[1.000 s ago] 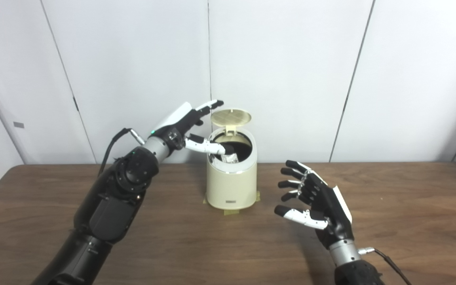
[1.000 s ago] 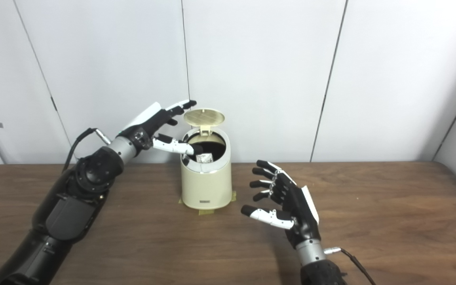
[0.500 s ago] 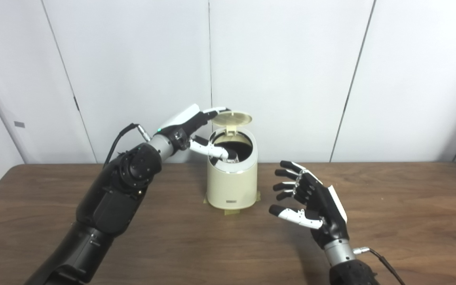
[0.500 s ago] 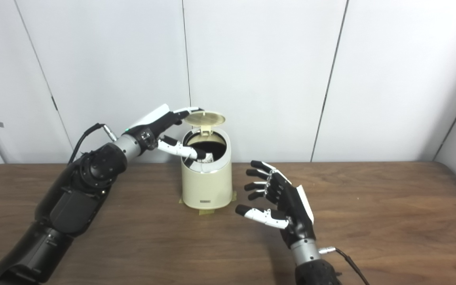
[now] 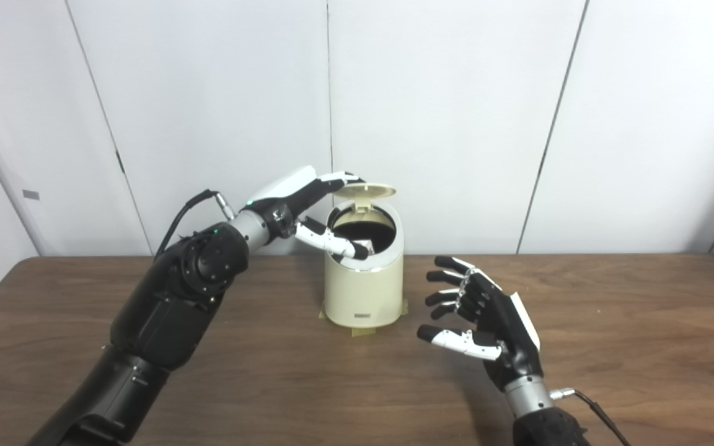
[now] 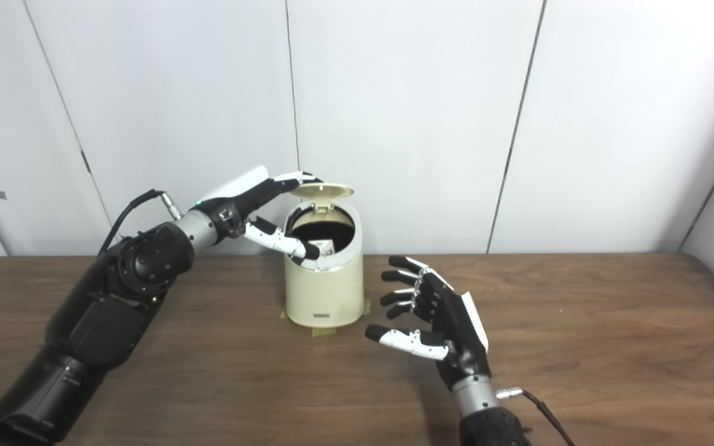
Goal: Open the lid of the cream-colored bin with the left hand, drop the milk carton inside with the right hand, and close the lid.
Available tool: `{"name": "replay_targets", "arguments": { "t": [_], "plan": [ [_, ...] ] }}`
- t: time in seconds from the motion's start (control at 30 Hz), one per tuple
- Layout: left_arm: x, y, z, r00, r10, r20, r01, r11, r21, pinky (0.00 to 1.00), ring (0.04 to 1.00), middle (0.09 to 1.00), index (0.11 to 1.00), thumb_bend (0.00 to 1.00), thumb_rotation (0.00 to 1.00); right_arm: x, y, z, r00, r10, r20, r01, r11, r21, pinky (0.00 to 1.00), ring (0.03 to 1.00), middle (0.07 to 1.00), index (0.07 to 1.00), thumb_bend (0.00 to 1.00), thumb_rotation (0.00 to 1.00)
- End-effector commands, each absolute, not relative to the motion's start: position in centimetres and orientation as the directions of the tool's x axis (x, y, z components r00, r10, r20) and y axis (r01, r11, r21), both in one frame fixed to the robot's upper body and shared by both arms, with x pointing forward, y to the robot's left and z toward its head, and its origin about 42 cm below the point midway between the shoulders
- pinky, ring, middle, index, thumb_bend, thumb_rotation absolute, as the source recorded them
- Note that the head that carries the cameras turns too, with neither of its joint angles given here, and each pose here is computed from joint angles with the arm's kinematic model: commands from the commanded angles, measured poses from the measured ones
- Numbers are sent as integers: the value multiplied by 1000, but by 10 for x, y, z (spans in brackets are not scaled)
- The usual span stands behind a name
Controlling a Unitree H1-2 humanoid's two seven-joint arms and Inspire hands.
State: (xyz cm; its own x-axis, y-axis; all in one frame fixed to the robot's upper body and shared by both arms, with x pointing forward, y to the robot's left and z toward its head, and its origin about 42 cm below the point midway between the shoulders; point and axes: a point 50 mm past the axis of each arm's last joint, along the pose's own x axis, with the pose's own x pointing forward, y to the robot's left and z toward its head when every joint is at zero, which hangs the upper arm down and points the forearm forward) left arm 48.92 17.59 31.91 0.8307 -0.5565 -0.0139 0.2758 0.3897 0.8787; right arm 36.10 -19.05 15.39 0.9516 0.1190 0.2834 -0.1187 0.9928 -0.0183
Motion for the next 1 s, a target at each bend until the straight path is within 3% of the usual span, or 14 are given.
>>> {"name": "replay_targets", "arguments": {
  "t": [0.0, 0.47, 0.97],
  "plan": [
    [490, 172, 367, 803, -589, 91, 160, 360, 919, 1000, 1000, 976, 901, 942, 408, 370, -184, 177, 923, 135, 361, -135, 991, -25, 455, 561, 700, 742, 808, 152],
    [484, 178, 358, 786, -612, 82, 94, 250, 964, 1000, 1000, 893, 881, 935, 365, 370, -185, 179, 932, 131, 337, -118, 991, -60, 489, 593, 710, 757, 794, 179],
    [476, 179, 361, 763, -641, 83, 57, 195, 979, 1000, 1000, 863, 856, 925, 405, 370, -184, 179, 930, 133, 344, -124, 991, -47, 478, 561, 708, 758, 785, 188]
  ]
}}
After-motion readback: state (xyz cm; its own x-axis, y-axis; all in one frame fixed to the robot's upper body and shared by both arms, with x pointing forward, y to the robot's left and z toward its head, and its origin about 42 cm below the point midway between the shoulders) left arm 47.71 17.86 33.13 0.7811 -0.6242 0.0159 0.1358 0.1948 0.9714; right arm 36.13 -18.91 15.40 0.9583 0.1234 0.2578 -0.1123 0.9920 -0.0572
